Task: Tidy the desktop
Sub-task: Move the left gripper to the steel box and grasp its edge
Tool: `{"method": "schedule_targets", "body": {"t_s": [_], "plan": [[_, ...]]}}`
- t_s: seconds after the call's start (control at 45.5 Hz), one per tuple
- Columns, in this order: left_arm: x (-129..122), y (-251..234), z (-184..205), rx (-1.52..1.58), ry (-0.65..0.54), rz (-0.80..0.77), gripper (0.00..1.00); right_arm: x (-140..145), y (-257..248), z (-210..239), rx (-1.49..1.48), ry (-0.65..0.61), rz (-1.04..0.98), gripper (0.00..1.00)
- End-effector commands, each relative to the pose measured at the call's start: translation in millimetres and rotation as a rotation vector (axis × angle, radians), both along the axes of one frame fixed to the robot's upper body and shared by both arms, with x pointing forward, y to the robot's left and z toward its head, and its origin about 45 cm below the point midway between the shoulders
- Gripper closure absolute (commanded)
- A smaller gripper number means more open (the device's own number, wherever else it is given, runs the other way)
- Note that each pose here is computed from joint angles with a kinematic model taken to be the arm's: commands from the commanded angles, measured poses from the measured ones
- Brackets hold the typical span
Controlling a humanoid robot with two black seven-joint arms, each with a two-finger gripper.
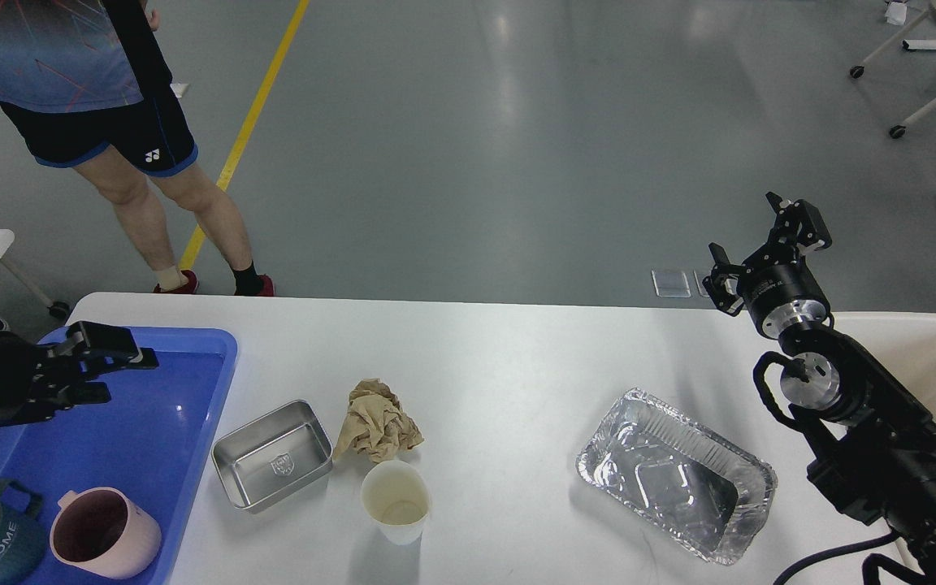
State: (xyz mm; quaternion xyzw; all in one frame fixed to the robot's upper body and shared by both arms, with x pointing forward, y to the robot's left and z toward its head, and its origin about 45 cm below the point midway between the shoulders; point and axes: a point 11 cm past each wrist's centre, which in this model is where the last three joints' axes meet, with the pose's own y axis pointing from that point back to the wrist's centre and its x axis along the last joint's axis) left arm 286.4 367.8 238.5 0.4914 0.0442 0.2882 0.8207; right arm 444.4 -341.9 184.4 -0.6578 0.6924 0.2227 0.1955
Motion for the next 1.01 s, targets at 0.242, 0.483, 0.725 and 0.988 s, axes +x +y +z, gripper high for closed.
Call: {"method": "schedule_targets", "body": {"t_s": [0.242, 0.483, 0.725, 0.988], "plan": [[-19.1, -28.3, -96.1, 0.073, 0.146, 0.081, 0.28, -0.7, -2.7, -0.8, -0.004, 0.003, -0.004, 0.0], [-21.4, -34.9, -134.0, 0.113, 0.189, 0.113, 0.28, -0.7, -2.7, -0.8, -0.004, 0.003, -0.004, 0.0], [-21.6, -49.8, -143.5, 0.101, 0.191, 0.105, 0.3, -1.1, -2.9, -1.5, -0.004, 0.005, -0.005, 0.0], [-24.3, -49.7, -157.8, 0.115, 0.196, 0.142, 0.44, -4.3, -5.7, -5.8, -0.006, 0.015, -0.009, 0.0]]}}
